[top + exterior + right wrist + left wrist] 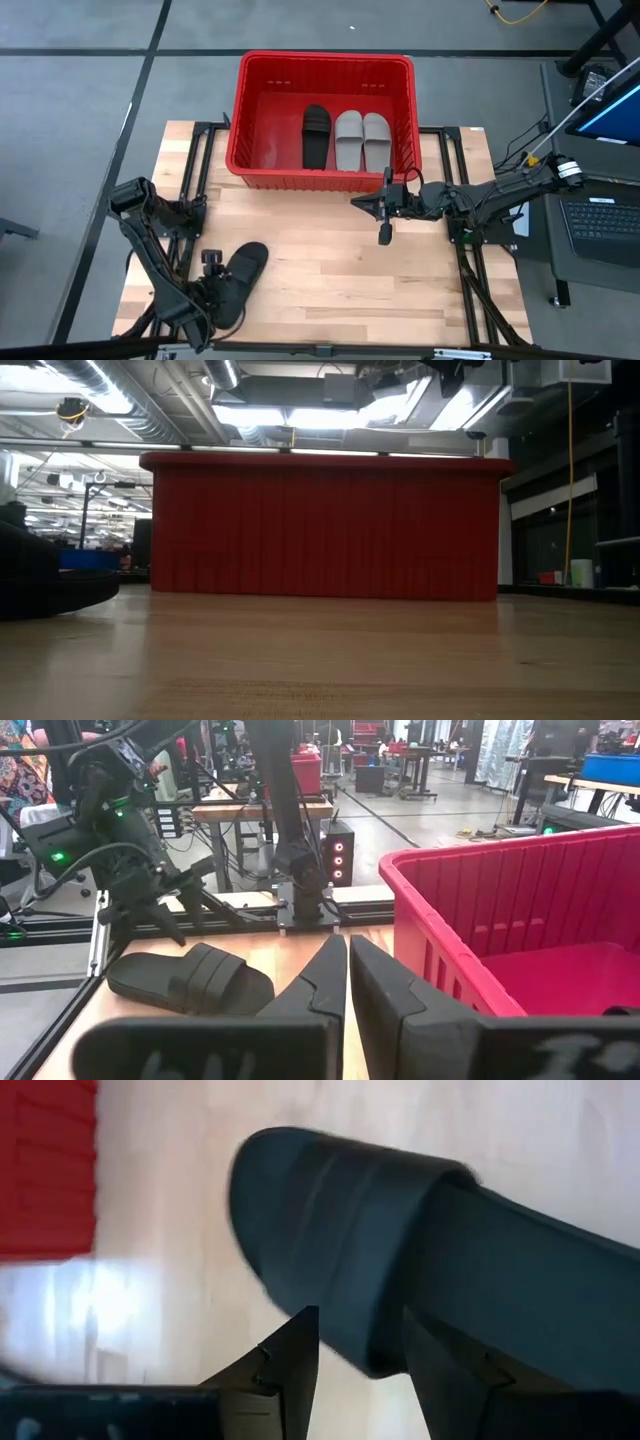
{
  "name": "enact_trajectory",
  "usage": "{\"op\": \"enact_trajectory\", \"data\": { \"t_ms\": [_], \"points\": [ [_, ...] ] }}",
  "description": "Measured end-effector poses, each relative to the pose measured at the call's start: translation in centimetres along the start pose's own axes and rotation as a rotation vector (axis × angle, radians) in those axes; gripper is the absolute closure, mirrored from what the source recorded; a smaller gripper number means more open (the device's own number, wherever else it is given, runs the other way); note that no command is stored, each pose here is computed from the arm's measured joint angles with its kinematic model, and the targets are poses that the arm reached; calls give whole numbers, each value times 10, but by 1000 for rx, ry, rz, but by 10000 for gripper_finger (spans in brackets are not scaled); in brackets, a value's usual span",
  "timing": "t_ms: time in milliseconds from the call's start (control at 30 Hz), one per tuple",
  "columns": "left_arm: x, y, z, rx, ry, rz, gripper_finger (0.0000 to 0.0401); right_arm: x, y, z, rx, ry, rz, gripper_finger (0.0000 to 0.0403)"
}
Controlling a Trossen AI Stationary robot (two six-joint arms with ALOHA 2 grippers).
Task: Pick and place slides into bin
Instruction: Put the black slide into the red bin
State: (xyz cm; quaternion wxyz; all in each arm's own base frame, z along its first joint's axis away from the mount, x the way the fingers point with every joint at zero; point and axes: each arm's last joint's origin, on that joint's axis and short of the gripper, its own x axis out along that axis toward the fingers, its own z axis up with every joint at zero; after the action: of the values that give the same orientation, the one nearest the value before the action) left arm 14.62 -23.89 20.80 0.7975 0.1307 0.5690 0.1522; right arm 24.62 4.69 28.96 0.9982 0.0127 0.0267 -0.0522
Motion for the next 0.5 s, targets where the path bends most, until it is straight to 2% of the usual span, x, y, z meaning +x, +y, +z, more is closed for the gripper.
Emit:
{"op": "enact_trajectory", "data": {
  "t_ms": [167,500],
  "points": [
    [4,-4,0,53,-22,-34,260,0,0,0,-2,5,0,382],
    [10,-1,8,95,-43,4,260,0,0,-1,-24,8,-1,382]
  ]
}}
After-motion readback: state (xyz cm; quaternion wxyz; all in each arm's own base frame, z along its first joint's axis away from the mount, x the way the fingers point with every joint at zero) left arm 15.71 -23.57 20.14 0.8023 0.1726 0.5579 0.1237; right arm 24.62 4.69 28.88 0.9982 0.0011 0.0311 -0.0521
